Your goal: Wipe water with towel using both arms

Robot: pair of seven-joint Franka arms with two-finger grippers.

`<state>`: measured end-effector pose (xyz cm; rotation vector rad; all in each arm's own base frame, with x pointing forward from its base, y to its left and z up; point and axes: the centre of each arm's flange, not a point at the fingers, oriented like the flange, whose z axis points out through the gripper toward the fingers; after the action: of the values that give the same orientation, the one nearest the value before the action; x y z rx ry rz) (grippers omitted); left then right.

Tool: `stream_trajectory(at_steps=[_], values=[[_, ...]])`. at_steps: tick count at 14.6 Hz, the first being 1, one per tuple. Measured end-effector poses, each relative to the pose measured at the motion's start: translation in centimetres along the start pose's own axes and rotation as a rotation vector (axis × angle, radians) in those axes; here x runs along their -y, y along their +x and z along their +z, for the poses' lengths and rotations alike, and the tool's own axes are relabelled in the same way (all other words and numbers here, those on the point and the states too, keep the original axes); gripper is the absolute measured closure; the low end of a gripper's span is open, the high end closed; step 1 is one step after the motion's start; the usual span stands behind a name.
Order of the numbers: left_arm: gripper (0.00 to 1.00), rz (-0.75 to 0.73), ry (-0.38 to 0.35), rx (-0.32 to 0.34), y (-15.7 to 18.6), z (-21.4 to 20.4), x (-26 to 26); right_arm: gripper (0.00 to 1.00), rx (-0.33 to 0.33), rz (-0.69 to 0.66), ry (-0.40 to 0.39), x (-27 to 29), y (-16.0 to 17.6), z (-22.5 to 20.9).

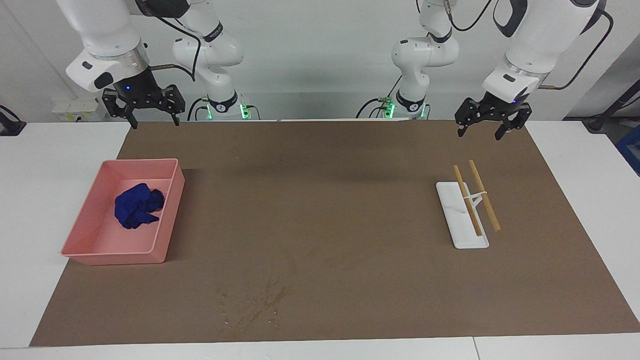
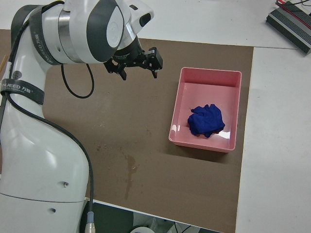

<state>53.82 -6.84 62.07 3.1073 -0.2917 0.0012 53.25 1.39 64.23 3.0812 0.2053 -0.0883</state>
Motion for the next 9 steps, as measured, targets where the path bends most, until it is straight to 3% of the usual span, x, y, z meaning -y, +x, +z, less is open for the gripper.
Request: stream_trajectory(at_steps=[9], values=[[0.0,0.0,0.0,0.0,0.0,0.0,0.0,0.0,-0.007,0.008,0.024,0.37,0.29,0.93]])
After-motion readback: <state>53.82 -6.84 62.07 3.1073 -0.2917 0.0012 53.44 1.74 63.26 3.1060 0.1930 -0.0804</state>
